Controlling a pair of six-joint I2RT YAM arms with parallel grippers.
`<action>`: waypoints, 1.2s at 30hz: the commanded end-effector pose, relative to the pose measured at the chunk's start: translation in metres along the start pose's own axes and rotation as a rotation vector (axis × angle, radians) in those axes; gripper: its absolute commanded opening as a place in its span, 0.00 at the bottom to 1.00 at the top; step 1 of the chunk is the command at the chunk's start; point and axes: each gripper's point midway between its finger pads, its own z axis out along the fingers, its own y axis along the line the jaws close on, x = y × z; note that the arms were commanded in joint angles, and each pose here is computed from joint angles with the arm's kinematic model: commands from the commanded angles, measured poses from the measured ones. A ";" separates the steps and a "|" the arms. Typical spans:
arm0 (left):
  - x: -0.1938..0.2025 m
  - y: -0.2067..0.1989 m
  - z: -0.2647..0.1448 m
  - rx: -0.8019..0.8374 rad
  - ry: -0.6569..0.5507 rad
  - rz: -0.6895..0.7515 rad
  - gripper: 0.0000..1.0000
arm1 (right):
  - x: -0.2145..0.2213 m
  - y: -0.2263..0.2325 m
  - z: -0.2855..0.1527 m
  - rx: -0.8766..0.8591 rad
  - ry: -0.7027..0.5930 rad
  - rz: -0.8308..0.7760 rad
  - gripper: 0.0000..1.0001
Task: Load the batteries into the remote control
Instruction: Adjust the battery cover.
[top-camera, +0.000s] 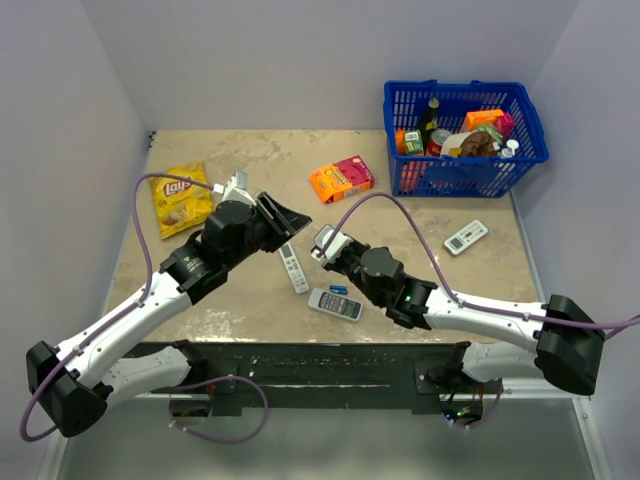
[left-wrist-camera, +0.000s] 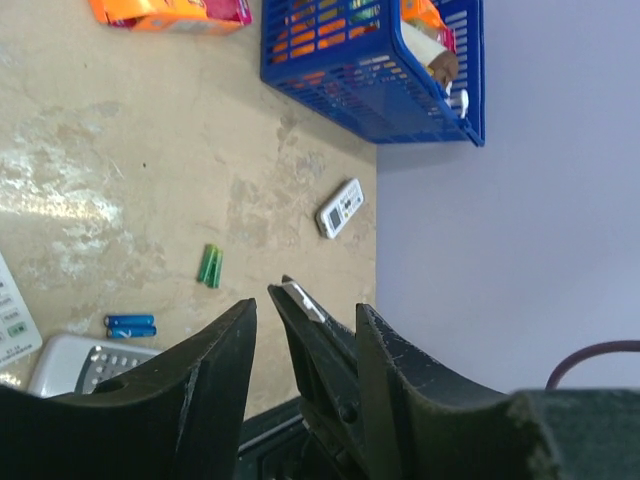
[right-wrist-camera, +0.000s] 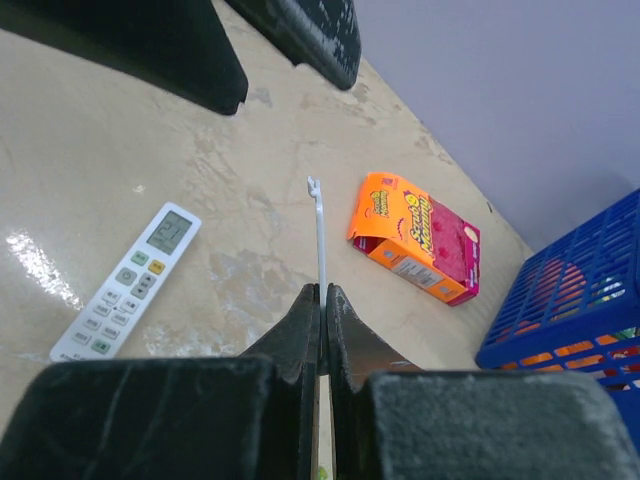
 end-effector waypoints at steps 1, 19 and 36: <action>0.013 -0.011 -0.009 0.058 0.076 -0.066 0.48 | -0.022 -0.012 -0.001 0.062 -0.084 -0.019 0.00; 0.027 -0.008 0.008 0.058 0.136 -0.217 0.40 | -0.025 0.004 0.003 0.085 -0.104 -0.120 0.00; 0.028 0.011 0.007 0.032 0.140 -0.312 0.17 | -0.025 0.010 -0.005 0.207 -0.107 -0.235 0.00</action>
